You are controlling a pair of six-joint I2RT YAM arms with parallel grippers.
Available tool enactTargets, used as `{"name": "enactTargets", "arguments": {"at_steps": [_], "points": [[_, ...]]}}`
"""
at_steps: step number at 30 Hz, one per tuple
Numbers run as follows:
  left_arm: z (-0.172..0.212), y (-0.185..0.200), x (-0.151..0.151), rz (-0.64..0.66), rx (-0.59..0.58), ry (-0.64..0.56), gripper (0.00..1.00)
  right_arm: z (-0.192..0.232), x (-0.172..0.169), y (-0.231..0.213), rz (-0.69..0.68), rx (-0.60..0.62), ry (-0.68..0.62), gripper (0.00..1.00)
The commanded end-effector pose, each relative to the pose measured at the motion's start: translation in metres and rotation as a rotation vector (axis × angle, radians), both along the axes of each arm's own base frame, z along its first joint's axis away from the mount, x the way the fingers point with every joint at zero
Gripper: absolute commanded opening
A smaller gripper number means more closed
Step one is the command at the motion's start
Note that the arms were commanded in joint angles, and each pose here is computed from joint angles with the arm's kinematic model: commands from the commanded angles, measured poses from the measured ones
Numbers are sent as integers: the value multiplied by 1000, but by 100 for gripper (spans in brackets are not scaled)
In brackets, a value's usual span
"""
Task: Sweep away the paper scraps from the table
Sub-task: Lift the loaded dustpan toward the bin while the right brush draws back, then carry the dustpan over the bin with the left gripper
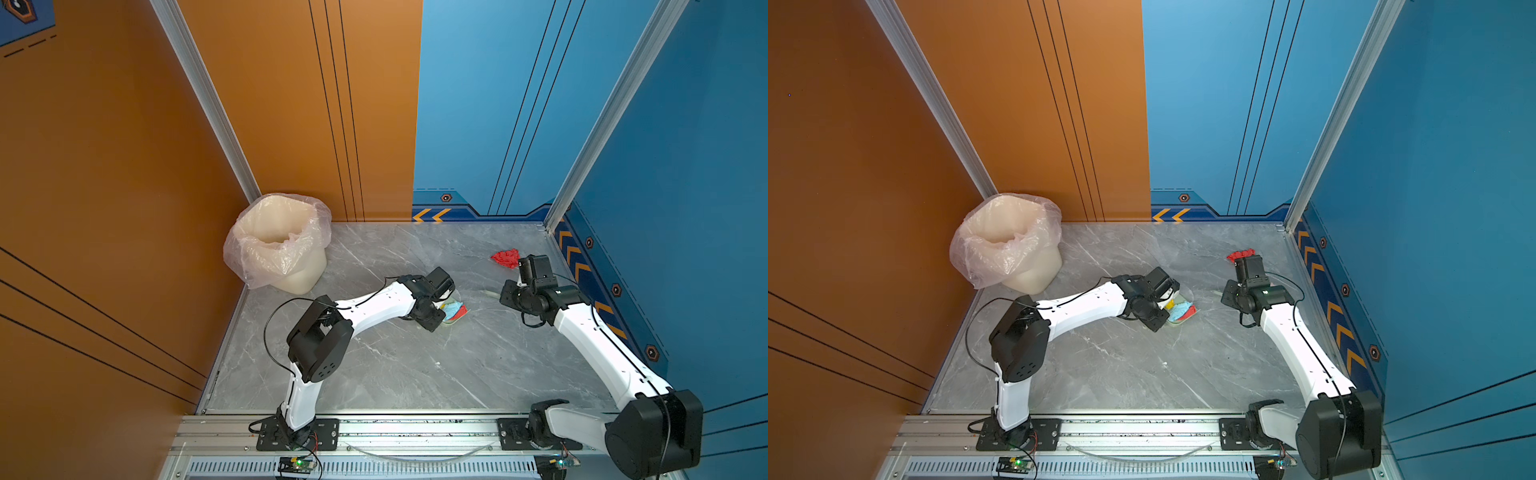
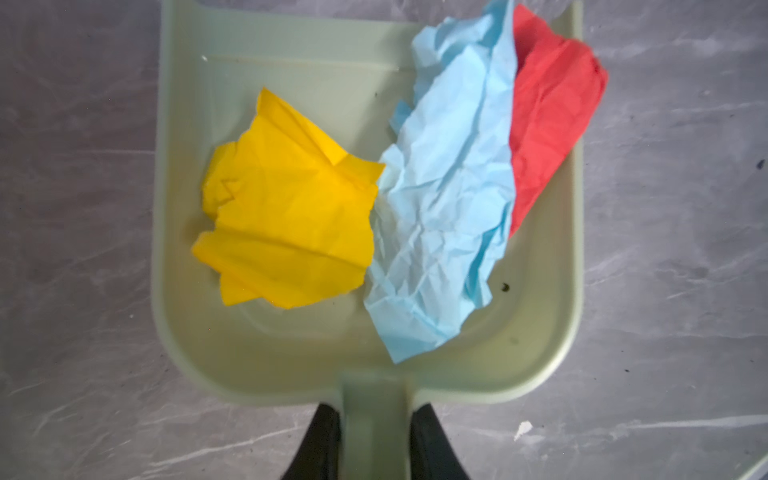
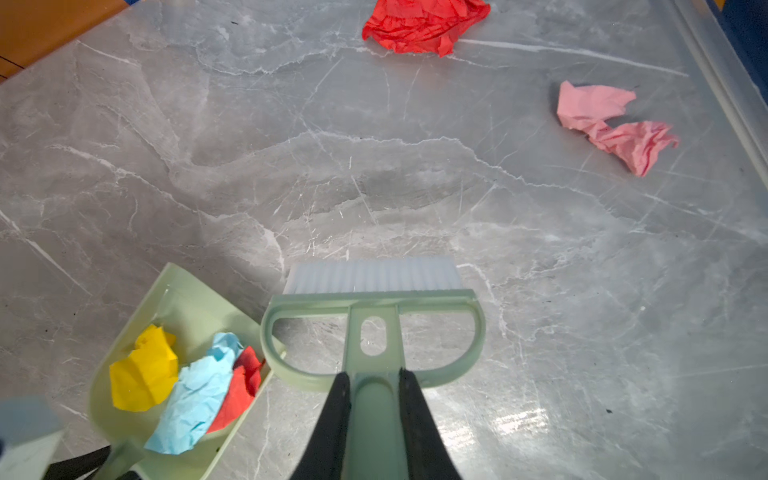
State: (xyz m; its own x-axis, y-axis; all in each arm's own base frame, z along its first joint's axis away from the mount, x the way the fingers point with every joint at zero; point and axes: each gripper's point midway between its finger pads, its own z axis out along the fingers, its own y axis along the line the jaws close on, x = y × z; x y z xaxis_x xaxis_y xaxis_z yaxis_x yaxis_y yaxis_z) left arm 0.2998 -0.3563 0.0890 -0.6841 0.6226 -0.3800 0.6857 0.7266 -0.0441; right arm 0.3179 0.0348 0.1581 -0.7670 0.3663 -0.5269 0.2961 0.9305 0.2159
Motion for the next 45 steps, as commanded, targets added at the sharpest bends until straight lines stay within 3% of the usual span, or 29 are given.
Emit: {"name": "enactTargets", "arguments": {"at_steps": [1, 17, 45], "points": [[29, 12, 7, 15, 13, -45, 0, 15, 1, -2, -2, 15, -16, 0], [122, 63, 17, 49, -40, -144, 0, 11, 15, 1, 20, 49, 3, 0], [220, 182, 25, 270, -24, -378, 0, -10, 18, 11, 26, 94, 45, 0]]}}
